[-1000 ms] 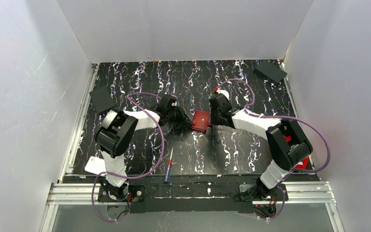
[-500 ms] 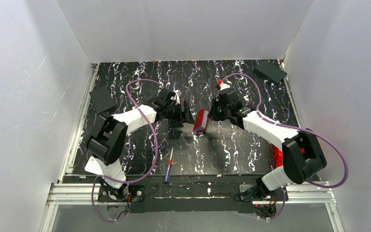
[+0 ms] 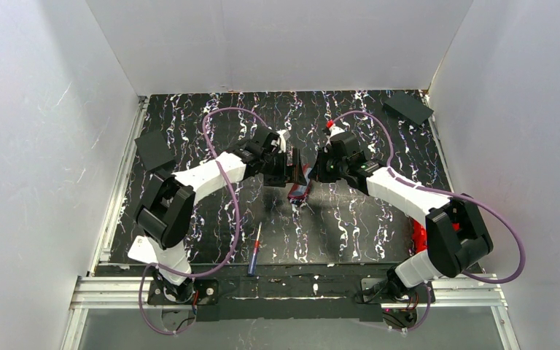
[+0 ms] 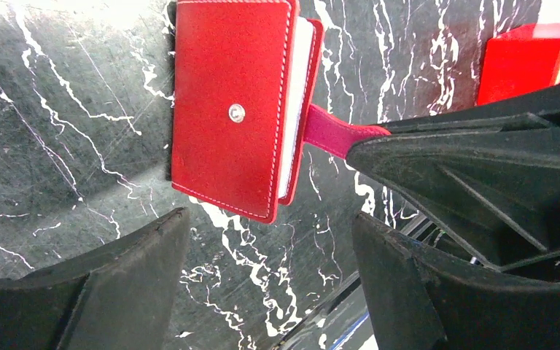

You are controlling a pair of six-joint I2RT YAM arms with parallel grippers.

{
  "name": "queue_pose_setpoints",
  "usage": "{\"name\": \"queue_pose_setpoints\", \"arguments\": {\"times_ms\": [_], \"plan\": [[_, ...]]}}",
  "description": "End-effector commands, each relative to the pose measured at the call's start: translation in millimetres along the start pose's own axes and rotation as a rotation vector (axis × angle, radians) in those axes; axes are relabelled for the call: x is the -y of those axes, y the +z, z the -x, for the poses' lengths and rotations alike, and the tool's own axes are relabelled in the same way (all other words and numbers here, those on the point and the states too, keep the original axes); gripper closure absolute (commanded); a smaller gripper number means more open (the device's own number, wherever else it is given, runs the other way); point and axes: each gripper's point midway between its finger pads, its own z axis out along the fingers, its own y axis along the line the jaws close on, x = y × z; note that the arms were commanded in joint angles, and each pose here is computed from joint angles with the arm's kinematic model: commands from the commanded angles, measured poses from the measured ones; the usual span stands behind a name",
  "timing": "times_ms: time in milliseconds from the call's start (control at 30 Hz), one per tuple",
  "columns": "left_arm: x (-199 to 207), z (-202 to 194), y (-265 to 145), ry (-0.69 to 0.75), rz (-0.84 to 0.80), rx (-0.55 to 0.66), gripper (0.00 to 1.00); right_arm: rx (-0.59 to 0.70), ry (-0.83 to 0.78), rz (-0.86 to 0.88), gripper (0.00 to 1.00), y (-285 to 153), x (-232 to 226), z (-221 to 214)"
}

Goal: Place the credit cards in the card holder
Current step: Open the card holder at the center of the board.

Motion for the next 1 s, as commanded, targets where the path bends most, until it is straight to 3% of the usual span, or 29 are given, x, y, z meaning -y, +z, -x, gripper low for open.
{"name": "queue_pose_setpoints", "arguments": {"times_ms": [0,200,400,733,967], "plan": [[-6.3,-0.3,-7.7,0.072,0.103,0.006,0.20,0.081,-0.001,0.054,0.99,-10.7,-14.5,25.2],[-14.9,-1.4,-1.2,0.064,0.156,-0.015,0.31,0.111,-0.002,0.056,0.99,-18.7,-15.7,34.7],[-14.0,-1.7,8.7,0.081,0.166,-0.040,0.28,0.101,0.001,0.051,0.99,-17.4,-10.6,30.5],[-17.8,-0.2,18.5,0.073,0.187,-0.048,0.35,0.085,0.001,0.046,0.99,-16.6,-4.3,25.5],[-27.7,-1.0,17.7,0.083,0.230,-0.041,0.49,0.069,-0.009,0.013,0.99,-17.4,8.3,17.8]]}}
